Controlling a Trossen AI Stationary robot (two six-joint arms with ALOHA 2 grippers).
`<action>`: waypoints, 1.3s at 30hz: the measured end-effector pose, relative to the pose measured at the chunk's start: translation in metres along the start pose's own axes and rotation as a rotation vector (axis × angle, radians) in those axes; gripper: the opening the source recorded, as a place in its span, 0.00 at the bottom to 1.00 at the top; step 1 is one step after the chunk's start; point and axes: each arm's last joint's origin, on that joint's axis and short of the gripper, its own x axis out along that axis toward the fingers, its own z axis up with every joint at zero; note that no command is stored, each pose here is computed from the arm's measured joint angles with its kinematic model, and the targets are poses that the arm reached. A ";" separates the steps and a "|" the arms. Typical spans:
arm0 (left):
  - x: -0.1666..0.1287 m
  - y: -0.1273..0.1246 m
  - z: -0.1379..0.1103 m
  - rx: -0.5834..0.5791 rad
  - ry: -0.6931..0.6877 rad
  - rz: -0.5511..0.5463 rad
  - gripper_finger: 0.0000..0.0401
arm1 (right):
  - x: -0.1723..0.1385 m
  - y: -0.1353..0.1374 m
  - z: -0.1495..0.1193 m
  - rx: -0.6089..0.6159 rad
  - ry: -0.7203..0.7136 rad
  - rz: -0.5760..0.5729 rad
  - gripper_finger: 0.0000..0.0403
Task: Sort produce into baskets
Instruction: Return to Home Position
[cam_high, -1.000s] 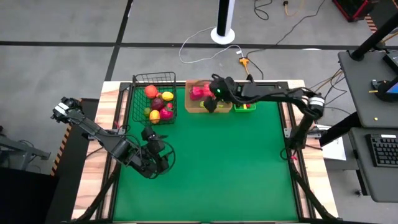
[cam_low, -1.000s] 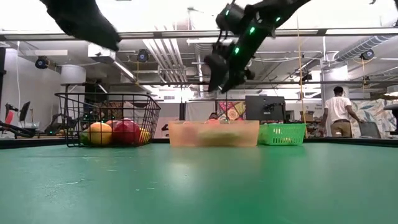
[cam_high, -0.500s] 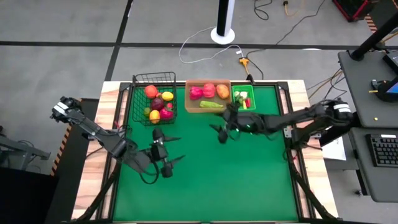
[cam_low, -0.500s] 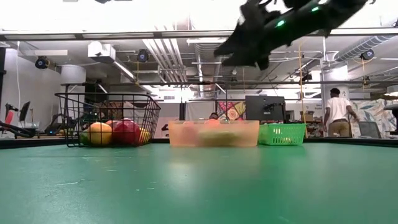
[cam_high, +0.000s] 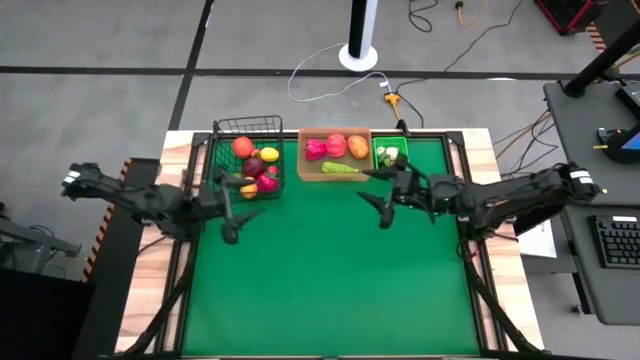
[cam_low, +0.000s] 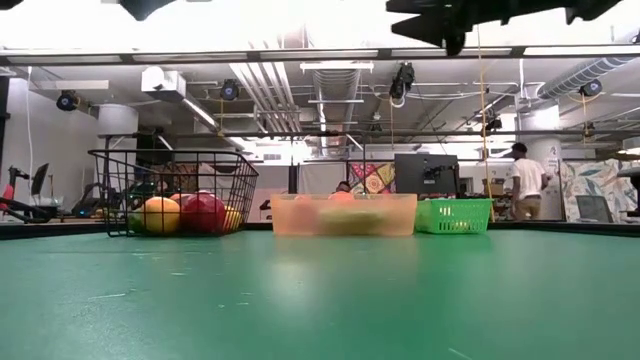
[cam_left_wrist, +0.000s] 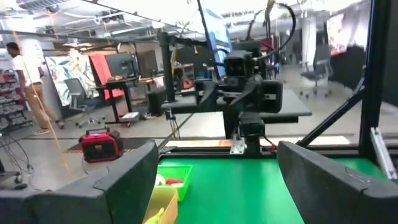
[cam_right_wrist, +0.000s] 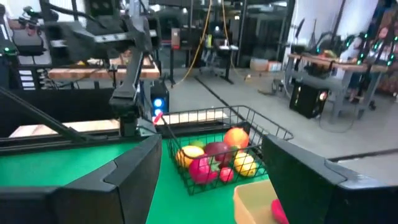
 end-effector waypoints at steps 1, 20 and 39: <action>-0.008 0.004 -0.003 -0.013 -0.006 0.001 0.77 | -0.005 -0.002 -0.001 -0.002 -0.005 -0.001 0.66; -0.077 0.042 -0.055 -0.167 -0.114 0.105 0.77 | -0.081 -0.027 -0.032 0.069 -0.137 -0.005 0.64; -0.074 0.038 -0.077 -0.152 0.037 0.166 0.77 | -0.137 -0.044 -0.061 0.107 -0.470 -0.014 0.62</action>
